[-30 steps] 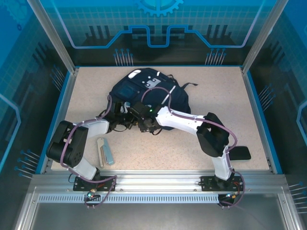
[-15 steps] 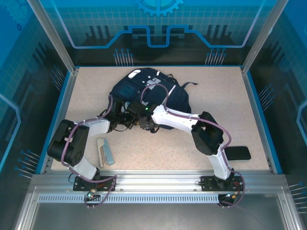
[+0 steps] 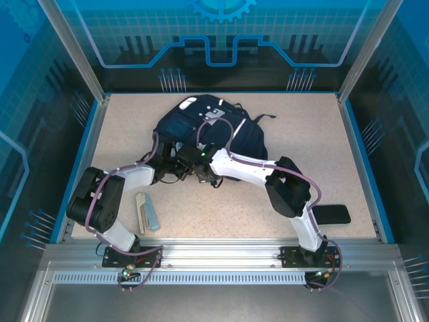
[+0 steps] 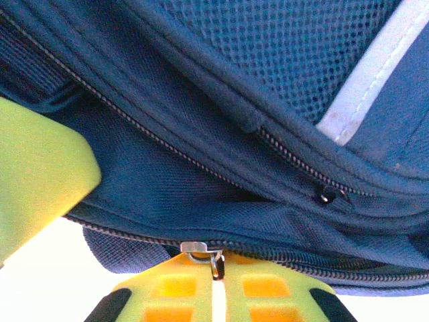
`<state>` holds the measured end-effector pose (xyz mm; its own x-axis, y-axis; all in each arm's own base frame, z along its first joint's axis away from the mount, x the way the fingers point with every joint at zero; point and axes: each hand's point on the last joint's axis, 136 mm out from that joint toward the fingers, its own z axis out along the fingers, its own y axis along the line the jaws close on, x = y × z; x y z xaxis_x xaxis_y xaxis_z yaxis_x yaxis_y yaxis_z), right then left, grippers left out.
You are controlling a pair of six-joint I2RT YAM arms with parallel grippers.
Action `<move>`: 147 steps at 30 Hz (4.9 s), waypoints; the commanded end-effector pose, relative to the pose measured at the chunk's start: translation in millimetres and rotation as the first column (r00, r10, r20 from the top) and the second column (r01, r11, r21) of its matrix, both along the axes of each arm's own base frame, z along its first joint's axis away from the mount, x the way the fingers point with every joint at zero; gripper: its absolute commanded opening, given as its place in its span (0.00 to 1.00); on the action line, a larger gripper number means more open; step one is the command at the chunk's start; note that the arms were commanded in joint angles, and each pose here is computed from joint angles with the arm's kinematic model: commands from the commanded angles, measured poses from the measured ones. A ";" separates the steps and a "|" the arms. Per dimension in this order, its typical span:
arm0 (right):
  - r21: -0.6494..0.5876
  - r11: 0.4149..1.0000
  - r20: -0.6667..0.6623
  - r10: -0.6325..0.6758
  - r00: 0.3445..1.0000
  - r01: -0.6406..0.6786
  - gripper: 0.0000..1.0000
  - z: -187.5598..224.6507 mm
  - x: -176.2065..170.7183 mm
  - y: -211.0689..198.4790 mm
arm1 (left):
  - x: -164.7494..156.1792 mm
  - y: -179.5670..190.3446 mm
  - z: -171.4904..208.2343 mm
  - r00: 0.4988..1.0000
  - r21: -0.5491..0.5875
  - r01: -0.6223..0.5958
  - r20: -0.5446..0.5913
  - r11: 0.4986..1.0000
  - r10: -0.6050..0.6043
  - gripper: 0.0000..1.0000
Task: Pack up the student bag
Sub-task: Zip the student bag at the top-center of the table.
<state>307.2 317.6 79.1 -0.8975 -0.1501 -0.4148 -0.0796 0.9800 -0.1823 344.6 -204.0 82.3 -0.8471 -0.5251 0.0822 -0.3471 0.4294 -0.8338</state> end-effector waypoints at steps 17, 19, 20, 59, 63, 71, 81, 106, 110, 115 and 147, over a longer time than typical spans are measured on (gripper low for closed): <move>-0.050 0.992 -0.073 -0.123 0.990 0.119 0.06 7.8 -19.9 -146.7 | 16.3 34.7 -0.9 0.998 0.100 -0.061 0.010 0.993 0.060 0.00; 0.050 0.999 -0.096 0.003 0.995 0.002 0.15 10.3 -17.9 -122.5 | 17.6 38.5 -1.3 0.998 0.113 -0.067 0.009 0.991 0.066 0.00; 0.106 0.992 -0.113 0.074 0.991 -0.062 0.23 12.2 -18.7 -108.6 | 19.4 42.0 -0.6 0.997 0.122 -0.072 0.012 0.990 0.071 0.00; 0.073 0.982 -0.166 0.185 0.969 -0.175 0.47 -2.7 -17.0 -21.1 | -7.9 114.8 25.4 0.968 0.223 -0.251 0.027 0.942 0.251 0.73; 0.079 0.984 -0.202 0.173 0.964 -0.160 0.42 -17.0 -20.8 -18.8 | -11.4 110.4 20.9 0.969 0.218 -0.244 0.008 0.945 0.249 0.74; 0.080 0.981 -0.220 0.191 0.957 -0.178 0.24 -29.1 -20.3 -13.1 | -13.6 100.1 16.0 0.971 0.203 -0.231 -0.009 0.952 0.238 0.74; 0.331 0.900 -0.201 0.361 0.911 -0.284 0.00 -6.9 -32.0 35.2 | -19.5 78.0 7.8 0.976 0.155 -0.207 -0.031 0.966 0.215 0.75; 0.099 0.991 -0.150 0.109 0.983 -0.095 0.00 -0.4 -32.6 -41.8 | -31.9 76.6 -53.4 0.951 0.319 -0.227 -0.130 0.920 0.279 0.09; 0.086 0.994 -0.142 0.086 0.986 -0.074 0.00 -1.3 -27.5 -73.3 | -31.5 82.5 -55.2 0.952 0.327 -0.222 -0.132 0.919 0.277 0.03; 0.107 0.994 -0.151 0.023 0.988 -0.007 0.00 -3.6 -9.9 -109.8 | -30.5 88.7 -54.4 0.952 0.329 -0.220 -0.131 0.918 0.275 0.00; 0.242 0.904 -0.257 0.409 0.875 -0.352 0.44 -27.5 10.4 -45.7 | -27.0 97.8 -39.9 0.966 0.346 -0.190 -0.103 0.919 0.238 0.00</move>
